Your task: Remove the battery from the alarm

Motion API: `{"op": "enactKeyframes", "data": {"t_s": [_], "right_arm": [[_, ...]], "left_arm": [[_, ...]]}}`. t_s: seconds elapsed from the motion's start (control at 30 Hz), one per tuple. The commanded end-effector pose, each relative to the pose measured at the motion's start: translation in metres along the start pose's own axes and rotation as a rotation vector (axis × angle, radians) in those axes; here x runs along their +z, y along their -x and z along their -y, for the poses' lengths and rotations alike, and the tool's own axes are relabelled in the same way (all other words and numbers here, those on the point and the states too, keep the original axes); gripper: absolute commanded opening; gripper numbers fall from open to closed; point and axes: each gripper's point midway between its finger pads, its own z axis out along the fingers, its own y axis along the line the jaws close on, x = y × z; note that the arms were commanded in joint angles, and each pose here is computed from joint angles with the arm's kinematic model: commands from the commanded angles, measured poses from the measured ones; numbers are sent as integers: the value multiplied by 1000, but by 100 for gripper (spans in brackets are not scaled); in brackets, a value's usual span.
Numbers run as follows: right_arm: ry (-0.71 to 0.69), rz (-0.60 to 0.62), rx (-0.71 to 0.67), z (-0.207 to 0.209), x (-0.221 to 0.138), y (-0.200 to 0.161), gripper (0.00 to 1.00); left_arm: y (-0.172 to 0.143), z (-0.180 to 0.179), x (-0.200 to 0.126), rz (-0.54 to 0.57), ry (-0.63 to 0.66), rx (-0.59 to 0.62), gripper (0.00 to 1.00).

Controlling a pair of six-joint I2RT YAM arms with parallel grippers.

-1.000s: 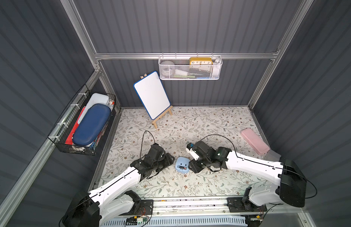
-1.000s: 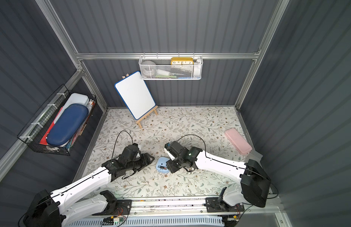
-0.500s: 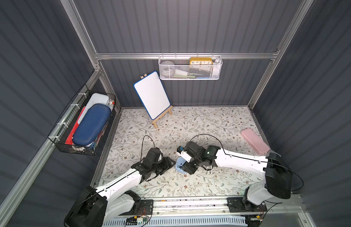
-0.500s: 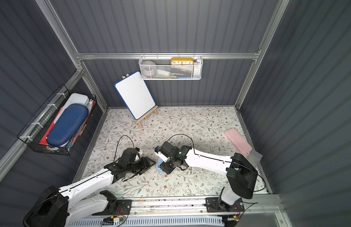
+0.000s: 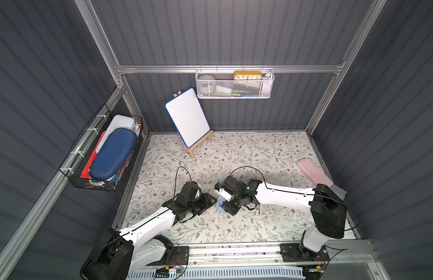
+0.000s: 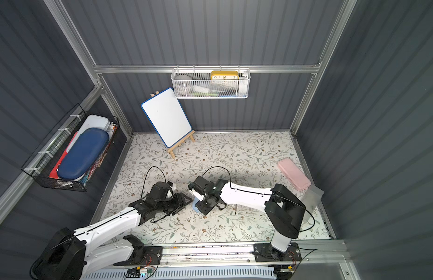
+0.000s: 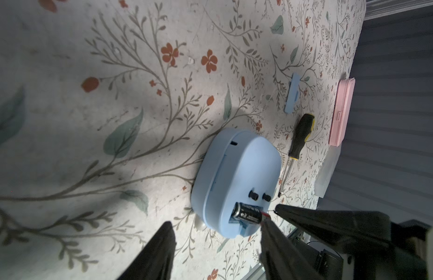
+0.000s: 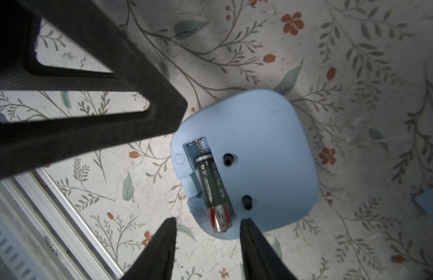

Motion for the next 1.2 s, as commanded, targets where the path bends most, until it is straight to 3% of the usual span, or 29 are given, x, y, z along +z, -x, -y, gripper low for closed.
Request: {"op": "enactKeyframes", "data": {"t_s": [0.0,0.6,0.87,1.17], "right_arm": [[-25,-2,-6,1,-2,3,49],[-71,-59,-37,5,16,-4,41],[-65,-53,-39,2,17,-2,24],[-79,-53,-39,3,17,-3,16]], "left_arm": [[4,8,-5,14,-22,32,61],[3,3,-8,24,-17,27,60],[2,3,-6,19,-18,25,59],[2,1,-7,23,-14,28,58]]}}
